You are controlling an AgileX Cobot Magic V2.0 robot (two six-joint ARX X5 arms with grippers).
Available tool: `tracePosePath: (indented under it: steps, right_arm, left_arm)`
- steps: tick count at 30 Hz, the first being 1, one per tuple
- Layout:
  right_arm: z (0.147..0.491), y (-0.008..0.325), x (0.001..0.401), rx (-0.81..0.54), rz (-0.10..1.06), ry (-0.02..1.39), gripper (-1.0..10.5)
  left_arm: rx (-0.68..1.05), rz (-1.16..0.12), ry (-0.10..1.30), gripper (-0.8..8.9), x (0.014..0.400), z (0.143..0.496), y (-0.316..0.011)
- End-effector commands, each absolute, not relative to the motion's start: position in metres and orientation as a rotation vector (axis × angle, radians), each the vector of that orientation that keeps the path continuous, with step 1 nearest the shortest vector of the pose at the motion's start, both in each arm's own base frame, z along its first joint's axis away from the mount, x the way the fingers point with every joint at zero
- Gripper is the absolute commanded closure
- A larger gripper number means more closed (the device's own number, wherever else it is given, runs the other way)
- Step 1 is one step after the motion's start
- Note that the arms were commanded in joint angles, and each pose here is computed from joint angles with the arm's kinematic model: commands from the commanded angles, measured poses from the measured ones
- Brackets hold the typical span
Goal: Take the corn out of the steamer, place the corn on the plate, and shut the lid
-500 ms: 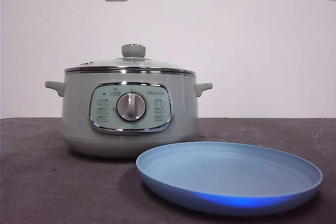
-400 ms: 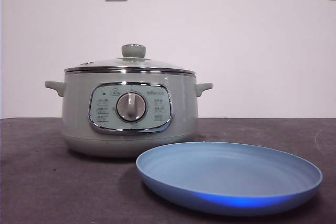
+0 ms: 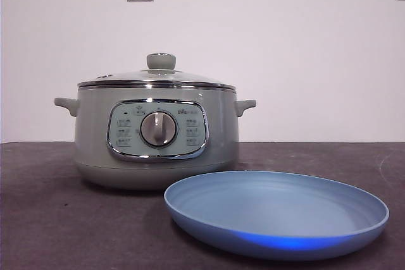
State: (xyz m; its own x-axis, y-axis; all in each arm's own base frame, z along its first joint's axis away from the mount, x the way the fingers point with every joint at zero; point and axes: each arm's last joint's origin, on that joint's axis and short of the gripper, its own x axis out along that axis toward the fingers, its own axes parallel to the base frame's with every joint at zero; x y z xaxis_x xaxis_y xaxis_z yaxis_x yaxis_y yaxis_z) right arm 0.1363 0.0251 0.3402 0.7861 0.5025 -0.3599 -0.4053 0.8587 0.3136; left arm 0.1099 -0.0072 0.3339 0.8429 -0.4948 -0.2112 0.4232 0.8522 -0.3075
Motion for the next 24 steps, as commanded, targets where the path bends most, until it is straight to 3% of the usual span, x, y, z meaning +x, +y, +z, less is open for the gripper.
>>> tracePosePath:
  steps: [1,10,21,22,24]
  right_arm:
    - [0.356,0.03,0.152,0.136,0.579,0.491,9.6]
    - [0.375,0.062,0.186,0.056,0.758,0.573,9.6]
    - [0.367,0.092,0.185,-0.008,0.897,0.627,9.2]
    - [0.368,0.093,0.185,-0.008,0.898,0.624,8.8]
    - [0.368,0.092,0.185,-0.007,0.897,0.625,7.4]
  left_arm:
    - [-0.203,-0.544,0.304,8.19,0.117,0.345,-0.008]
    - [-0.157,-0.632,0.4,8.19,0.146,0.374,-0.014]
    - [-0.145,-0.711,0.448,8.09,0.153,0.379,-0.025]
    - [-0.145,-0.712,0.448,7.82,0.153,0.379,-0.025]
    - [-0.145,-0.712,0.448,6.21,0.153,0.379,-0.025]
